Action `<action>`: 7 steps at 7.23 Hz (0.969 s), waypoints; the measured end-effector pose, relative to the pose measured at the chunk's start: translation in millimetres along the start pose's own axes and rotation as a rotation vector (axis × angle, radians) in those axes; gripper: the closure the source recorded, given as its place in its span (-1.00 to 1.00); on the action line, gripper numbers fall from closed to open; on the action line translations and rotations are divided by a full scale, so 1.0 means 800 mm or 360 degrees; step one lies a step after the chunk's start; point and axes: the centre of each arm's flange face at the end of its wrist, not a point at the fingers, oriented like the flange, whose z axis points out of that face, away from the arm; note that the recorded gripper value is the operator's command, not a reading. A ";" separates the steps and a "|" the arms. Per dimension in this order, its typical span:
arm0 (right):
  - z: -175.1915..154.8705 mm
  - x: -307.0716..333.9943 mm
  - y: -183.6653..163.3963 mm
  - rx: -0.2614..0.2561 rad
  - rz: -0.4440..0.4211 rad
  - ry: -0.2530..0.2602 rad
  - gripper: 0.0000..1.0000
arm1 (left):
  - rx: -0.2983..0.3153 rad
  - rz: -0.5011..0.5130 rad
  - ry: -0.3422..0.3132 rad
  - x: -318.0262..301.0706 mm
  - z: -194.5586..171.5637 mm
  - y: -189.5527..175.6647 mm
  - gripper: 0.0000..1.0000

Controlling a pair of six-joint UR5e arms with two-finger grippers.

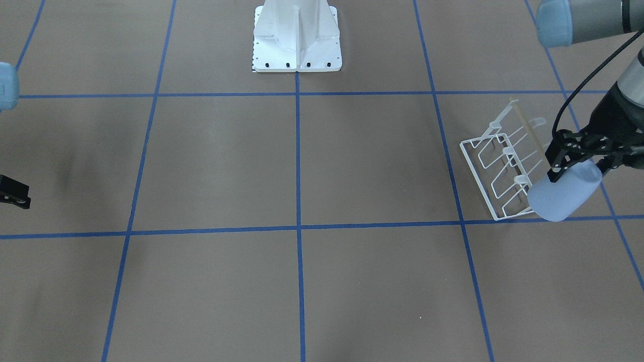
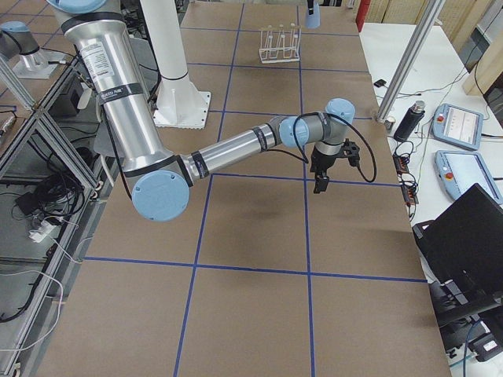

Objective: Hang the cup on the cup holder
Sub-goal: 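Lower the cup with the left gripper onto a hook of the wire rack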

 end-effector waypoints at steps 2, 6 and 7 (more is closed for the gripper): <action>0.001 -0.002 0.000 -0.0023 0.0014 0.0000 -1.00 | -0.0070 0.0031 -0.0017 0.010 0.032 0.005 1.00; -0.005 -0.002 0.000 -0.0025 0.0025 -0.0007 -1.00 | -0.0104 0.0074 -0.0021 0.015 0.042 0.015 1.00; -0.008 -0.002 0.001 -0.0027 0.0031 -0.0018 -1.00 | -0.0103 0.0078 -0.0017 0.014 0.040 0.017 1.00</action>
